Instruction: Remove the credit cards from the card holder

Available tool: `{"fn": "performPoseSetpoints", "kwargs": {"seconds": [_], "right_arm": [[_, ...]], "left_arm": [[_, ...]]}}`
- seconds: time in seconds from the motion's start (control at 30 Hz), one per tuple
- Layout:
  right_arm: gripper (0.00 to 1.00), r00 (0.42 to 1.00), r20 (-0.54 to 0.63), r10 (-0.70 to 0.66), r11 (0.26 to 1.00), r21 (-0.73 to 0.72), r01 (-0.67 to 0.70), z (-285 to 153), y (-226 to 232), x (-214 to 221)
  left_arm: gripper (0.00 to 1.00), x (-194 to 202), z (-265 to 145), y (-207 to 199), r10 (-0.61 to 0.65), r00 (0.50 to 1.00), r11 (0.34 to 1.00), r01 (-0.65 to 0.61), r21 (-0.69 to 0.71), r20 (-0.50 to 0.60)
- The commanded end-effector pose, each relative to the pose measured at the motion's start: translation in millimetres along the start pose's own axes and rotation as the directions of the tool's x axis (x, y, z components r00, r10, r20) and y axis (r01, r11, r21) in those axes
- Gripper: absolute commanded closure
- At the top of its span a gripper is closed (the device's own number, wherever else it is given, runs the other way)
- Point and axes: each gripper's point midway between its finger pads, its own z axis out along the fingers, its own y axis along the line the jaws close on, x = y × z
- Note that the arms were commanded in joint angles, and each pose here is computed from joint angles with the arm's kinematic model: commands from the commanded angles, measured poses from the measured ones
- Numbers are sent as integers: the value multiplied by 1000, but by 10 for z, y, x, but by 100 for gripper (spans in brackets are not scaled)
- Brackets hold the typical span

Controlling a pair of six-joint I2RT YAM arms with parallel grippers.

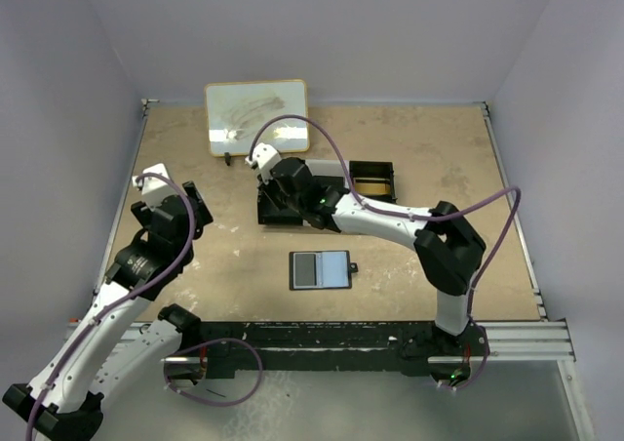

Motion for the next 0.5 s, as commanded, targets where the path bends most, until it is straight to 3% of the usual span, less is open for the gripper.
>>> {"fn": "performPoseSetpoints", "kwargs": {"seconds": [0.0,0.27,0.47], "right_arm": [[100,987,-11,-161,984,82,161,64,-236,-115],[100,925,-12,-379,922,78,379,271,-384,-126],[100,843,-110,-526,838,99,536,484,-539,73]], "left_arm": [[26,-53,10,39,-15,1000,999,15,-29,22],[26,-59,7,41,-11,1000,1000,11,-27,23],[26,-92,-9,66,-21,999,999,22,-32,38]]}}
